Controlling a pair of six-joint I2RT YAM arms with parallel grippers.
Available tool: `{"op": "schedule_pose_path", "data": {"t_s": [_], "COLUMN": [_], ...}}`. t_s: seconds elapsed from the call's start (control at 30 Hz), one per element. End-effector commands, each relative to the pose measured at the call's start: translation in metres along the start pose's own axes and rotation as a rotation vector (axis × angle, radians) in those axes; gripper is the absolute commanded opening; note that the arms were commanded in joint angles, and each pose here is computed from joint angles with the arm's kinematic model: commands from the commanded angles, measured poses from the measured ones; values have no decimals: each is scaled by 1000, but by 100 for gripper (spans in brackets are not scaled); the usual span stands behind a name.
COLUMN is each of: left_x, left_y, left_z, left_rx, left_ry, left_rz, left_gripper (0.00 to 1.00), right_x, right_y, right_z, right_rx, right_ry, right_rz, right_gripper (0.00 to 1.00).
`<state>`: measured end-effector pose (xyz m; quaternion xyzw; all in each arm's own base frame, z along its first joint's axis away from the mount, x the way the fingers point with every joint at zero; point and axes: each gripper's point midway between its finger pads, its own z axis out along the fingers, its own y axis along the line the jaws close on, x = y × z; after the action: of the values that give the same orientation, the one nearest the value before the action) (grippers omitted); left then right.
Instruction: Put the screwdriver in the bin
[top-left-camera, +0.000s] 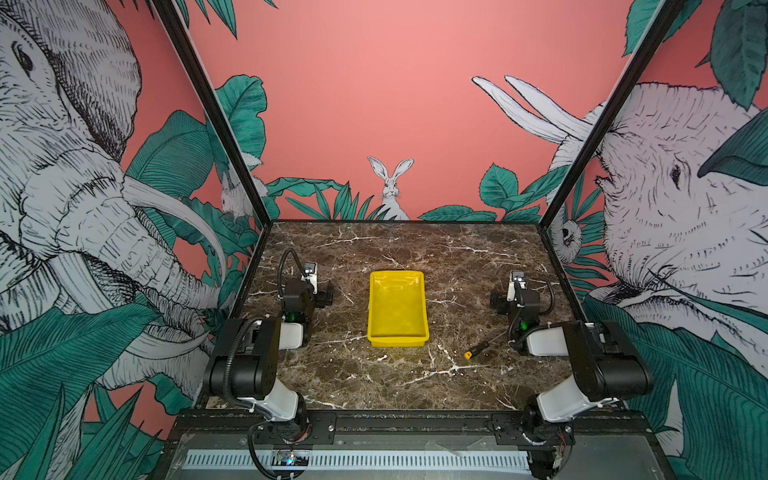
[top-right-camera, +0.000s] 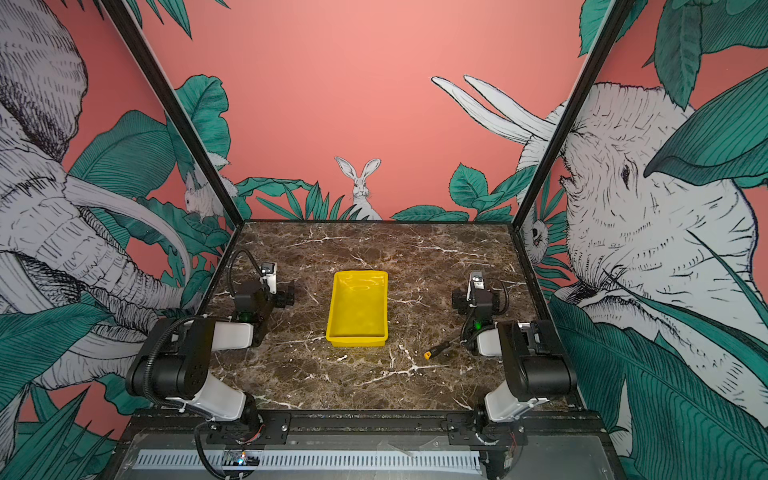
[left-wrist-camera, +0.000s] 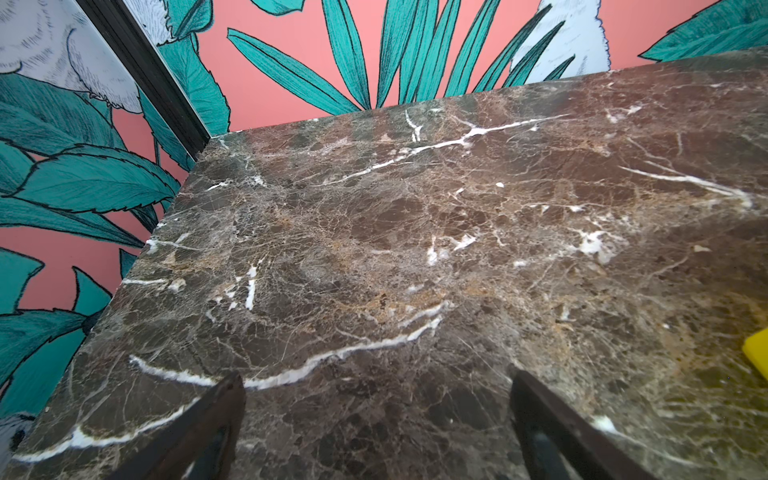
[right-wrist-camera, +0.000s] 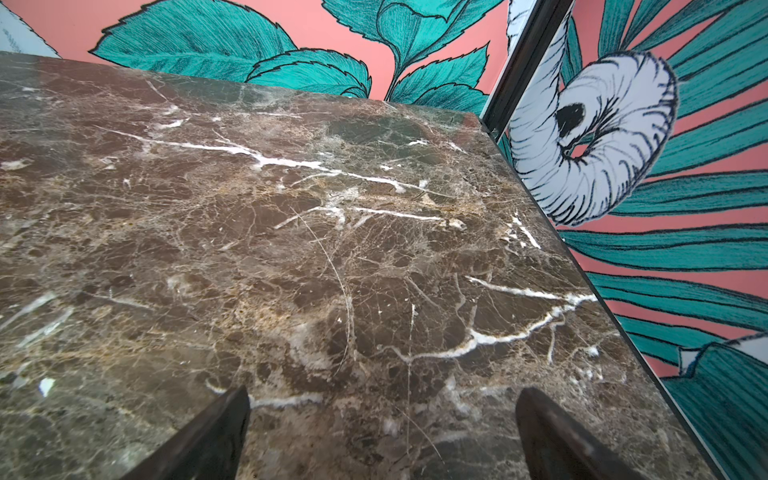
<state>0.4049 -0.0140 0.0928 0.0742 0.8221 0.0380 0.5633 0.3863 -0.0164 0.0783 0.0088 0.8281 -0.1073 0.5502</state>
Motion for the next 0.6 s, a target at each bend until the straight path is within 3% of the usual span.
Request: {"op": "schedule_pose_path", "data": {"t_s": [0.0,0.57], "left_x": [-1,0], "left_y": [2,10], "left_z": [-2,-3], "left_rx": [-2,-51], "left_ry": [-13,-8], "left_rz": [-10,-23], "left_gripper": [100,100], "right_x": [-19,-19], "right_y": [-4,-6], "right_z": [1,2], "right_rx": [15,6], "right_ry": [-54,-55], "right_rz": [22,34], "right_gripper": [99,99]}}
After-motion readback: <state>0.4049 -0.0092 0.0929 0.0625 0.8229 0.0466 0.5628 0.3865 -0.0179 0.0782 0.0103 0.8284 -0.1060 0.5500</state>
